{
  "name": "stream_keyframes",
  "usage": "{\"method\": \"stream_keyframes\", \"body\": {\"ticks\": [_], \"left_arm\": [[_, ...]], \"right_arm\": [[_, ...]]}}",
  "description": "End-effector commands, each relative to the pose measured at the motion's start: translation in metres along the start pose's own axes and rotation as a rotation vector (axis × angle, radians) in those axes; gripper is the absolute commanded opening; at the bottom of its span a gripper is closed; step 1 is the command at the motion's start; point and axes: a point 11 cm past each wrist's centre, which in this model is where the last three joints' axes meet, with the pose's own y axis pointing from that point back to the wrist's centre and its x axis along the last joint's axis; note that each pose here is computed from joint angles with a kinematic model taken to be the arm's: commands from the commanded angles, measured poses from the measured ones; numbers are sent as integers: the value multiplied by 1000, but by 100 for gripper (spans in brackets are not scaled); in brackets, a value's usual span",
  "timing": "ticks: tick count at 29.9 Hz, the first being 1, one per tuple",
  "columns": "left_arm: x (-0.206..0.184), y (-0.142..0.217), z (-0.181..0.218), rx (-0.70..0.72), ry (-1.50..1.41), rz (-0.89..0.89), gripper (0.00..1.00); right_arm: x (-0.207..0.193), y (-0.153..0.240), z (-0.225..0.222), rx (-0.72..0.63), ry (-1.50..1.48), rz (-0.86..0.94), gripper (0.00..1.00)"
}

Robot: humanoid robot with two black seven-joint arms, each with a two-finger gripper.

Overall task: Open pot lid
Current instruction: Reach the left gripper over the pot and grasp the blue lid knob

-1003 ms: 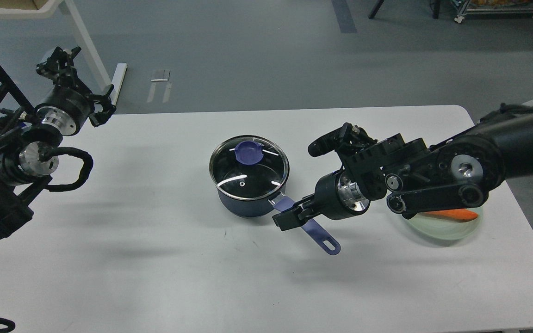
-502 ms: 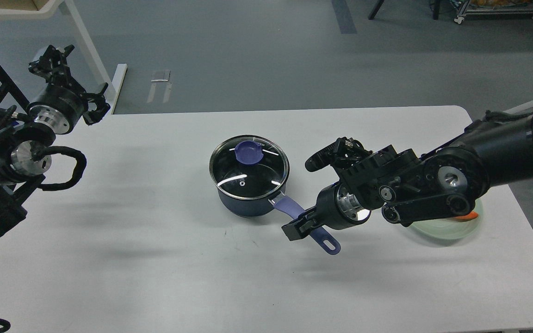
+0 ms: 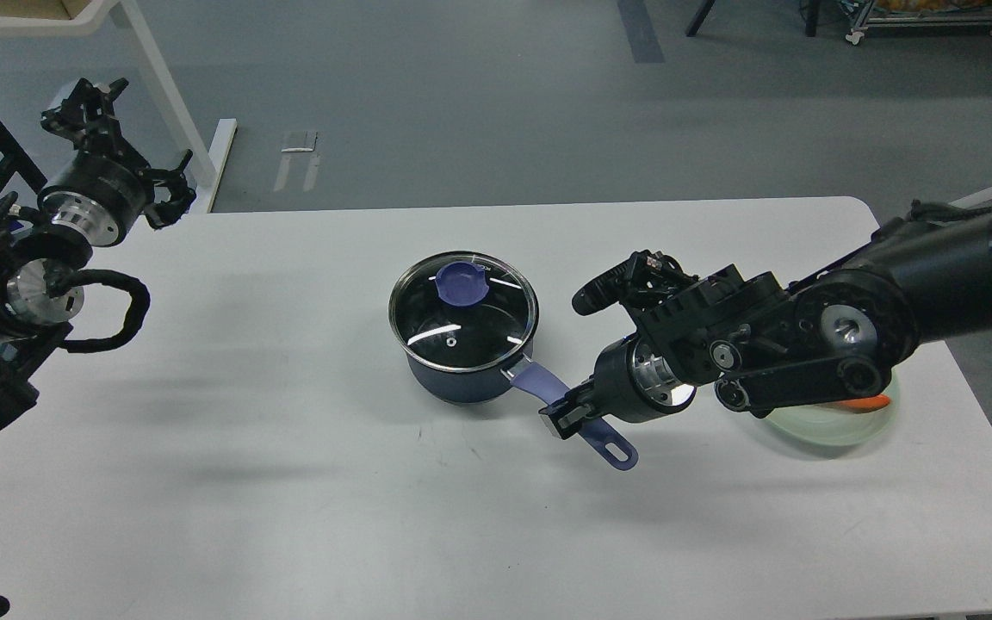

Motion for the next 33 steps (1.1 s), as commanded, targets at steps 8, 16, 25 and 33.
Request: {"method": "stream_keyframes", "body": {"ticks": [8, 16, 25, 33], "left_arm": [[-96, -4, -6, 17, -449, -343, 99], [-199, 19, -28, -112, -1001, -733, 96], [-215, 51, -97, -203, -1627, -988, 96], [-200, 52, -137, -229, -1815, -1020, 95]], "right_arm": [[0, 0, -1, 1, 1, -3, 18], [0, 0, -1, 5, -6, -2, 18], [0, -1, 0, 3, -5, -6, 18], [0, -1, -1, 5, -5, -6, 18]]}}
